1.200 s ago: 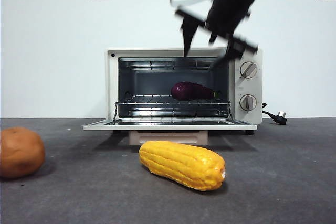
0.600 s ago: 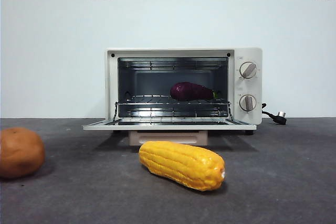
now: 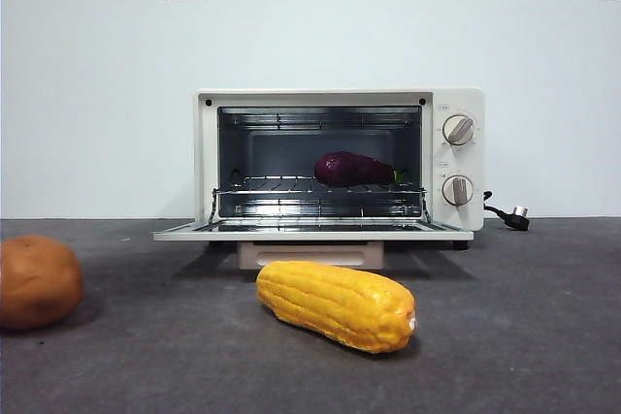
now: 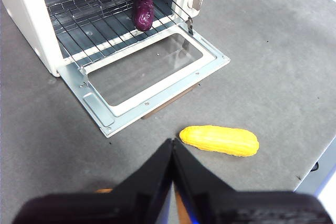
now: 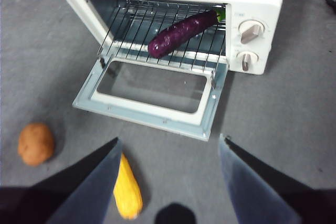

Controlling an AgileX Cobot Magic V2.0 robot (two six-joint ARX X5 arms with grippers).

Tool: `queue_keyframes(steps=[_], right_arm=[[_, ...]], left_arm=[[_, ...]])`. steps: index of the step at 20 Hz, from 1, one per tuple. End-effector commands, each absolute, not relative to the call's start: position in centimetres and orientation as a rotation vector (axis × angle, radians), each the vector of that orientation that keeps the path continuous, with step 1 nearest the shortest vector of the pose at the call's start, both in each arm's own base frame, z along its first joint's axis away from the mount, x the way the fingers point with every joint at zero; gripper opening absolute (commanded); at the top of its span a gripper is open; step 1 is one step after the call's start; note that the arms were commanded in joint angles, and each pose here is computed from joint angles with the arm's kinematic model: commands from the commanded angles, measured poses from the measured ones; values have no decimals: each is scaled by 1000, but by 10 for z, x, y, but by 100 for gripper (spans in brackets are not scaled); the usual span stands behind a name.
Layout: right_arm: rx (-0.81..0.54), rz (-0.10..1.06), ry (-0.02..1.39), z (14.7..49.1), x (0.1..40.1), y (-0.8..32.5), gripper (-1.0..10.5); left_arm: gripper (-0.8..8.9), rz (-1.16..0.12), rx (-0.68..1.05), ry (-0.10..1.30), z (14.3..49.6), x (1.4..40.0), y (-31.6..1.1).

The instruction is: Take the eggplant from the table,put the eggplant in the oven

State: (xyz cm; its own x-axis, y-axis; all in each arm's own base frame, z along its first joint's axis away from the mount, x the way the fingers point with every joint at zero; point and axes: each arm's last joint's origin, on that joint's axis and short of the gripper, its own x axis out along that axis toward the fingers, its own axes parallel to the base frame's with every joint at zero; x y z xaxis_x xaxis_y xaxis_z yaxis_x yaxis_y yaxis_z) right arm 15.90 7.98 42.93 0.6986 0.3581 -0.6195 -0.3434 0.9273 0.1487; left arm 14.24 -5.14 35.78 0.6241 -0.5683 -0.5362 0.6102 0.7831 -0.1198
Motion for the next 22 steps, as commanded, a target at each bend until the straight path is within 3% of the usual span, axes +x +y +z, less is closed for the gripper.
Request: queue_keyframes(steps=[1,5,12,17,22], right_arm=[[-14,406,697,431,145,73,311],[-19,407,701,434,127,64,293],[-66,415,741,432,111,56,5],[-122,437,833,425,105,53,-9],[-84,560,837,427,94,52,-9]], left_arm=[[-6,-688,86,582,357,142,-52],[-6,-688,86,583,357,142,-52],[-6,-687,86,582,357,142,-52],[-6,-687,88,558,358,145,-53],[-6,-689,97,595,350,167,-59]])
